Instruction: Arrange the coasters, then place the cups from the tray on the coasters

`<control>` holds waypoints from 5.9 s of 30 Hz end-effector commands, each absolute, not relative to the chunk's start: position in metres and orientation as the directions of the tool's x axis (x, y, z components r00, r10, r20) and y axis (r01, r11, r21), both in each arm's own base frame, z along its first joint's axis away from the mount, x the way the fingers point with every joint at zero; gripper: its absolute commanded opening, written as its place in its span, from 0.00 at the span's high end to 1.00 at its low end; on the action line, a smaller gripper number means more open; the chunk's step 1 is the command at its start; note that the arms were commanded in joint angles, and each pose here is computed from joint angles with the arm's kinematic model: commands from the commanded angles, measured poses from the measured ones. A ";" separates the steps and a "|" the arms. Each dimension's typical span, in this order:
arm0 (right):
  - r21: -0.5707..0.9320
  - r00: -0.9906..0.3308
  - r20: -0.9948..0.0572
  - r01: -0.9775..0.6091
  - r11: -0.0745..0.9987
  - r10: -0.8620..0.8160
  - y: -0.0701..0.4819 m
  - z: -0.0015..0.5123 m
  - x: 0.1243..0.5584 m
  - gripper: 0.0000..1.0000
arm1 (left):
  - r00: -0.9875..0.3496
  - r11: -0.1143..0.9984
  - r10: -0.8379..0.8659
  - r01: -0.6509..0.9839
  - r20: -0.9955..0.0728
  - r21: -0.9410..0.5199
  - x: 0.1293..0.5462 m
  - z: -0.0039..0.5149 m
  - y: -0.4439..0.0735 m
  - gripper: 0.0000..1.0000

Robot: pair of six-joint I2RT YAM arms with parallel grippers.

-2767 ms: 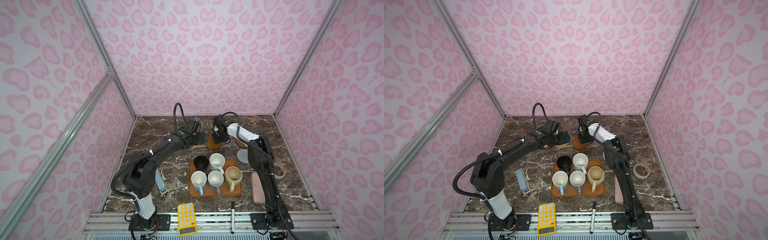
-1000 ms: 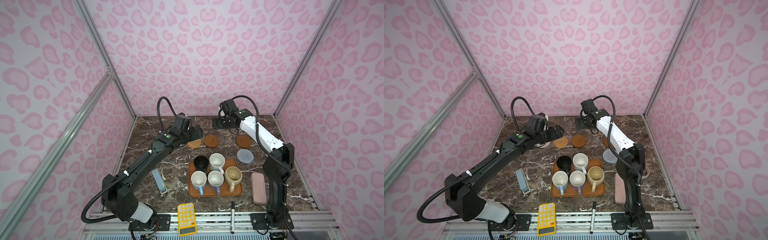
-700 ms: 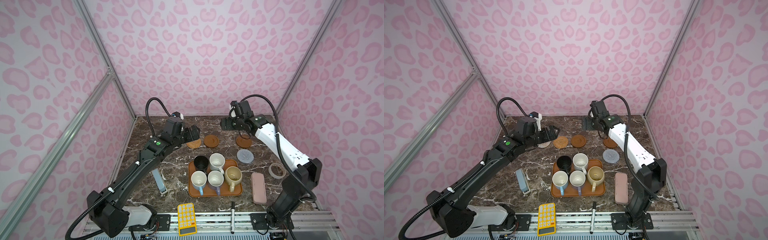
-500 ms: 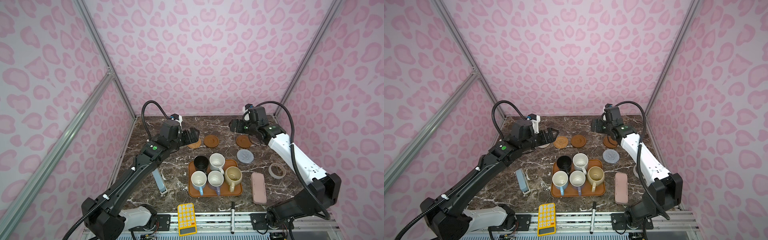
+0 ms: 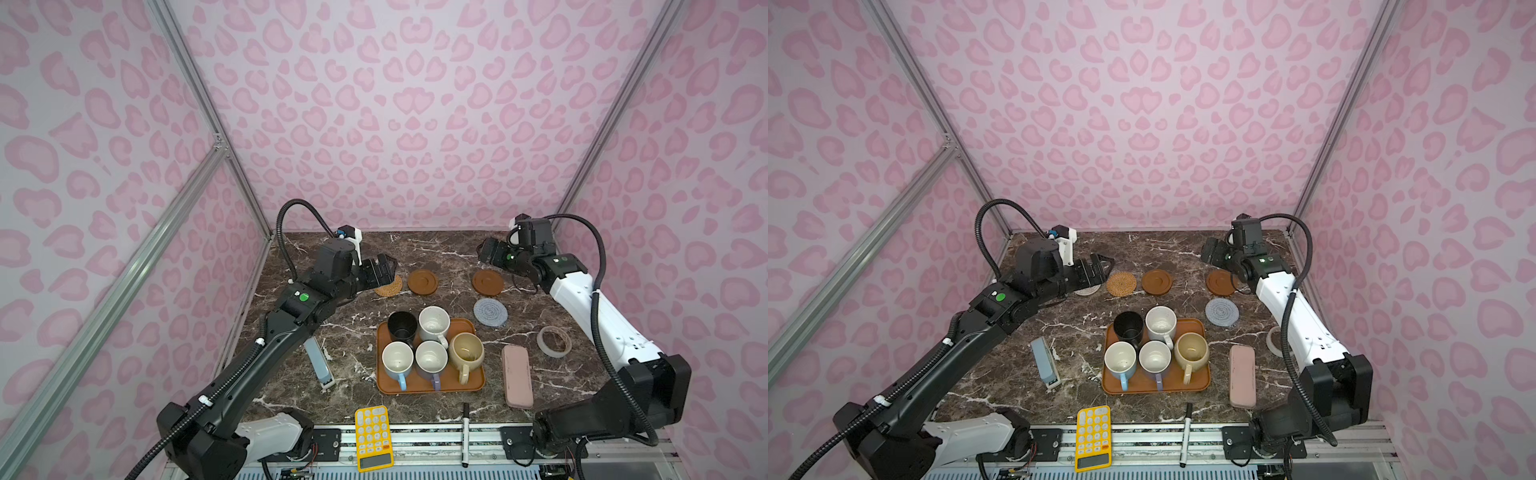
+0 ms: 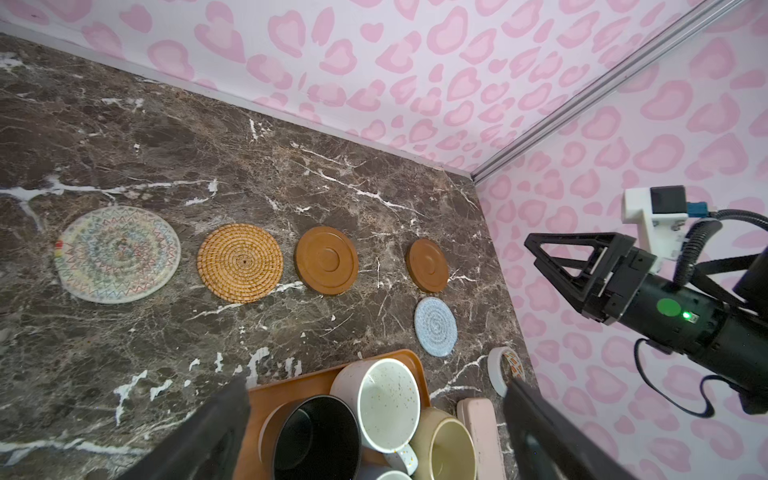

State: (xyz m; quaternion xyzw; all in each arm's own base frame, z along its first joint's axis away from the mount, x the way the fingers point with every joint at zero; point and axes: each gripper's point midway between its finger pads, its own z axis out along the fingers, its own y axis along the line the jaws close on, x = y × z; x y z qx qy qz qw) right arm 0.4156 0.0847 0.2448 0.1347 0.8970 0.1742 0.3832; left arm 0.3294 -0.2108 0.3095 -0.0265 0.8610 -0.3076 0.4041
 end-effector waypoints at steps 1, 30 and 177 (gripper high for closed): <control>0.493 -0.621 -0.640 0.122 0.861 0.454 0.075 0.245 0.414 0.01 | -0.669 0.790 -0.257 0.270 -0.697 -0.551 0.329 0.315 -0.220 0.03; 0.205 -0.905 -0.387 0.101 0.973 0.176 0.057 0.103 0.450 0.36 | -0.792 0.696 -0.253 0.250 -0.555 -0.674 0.406 0.286 -0.335 0.03; 0.058 -0.955 -0.224 0.188 0.981 0.196 0.055 0.026 0.345 0.62 | -0.833 0.623 0.011 0.438 -0.553 -0.648 0.344 0.262 -0.358 0.03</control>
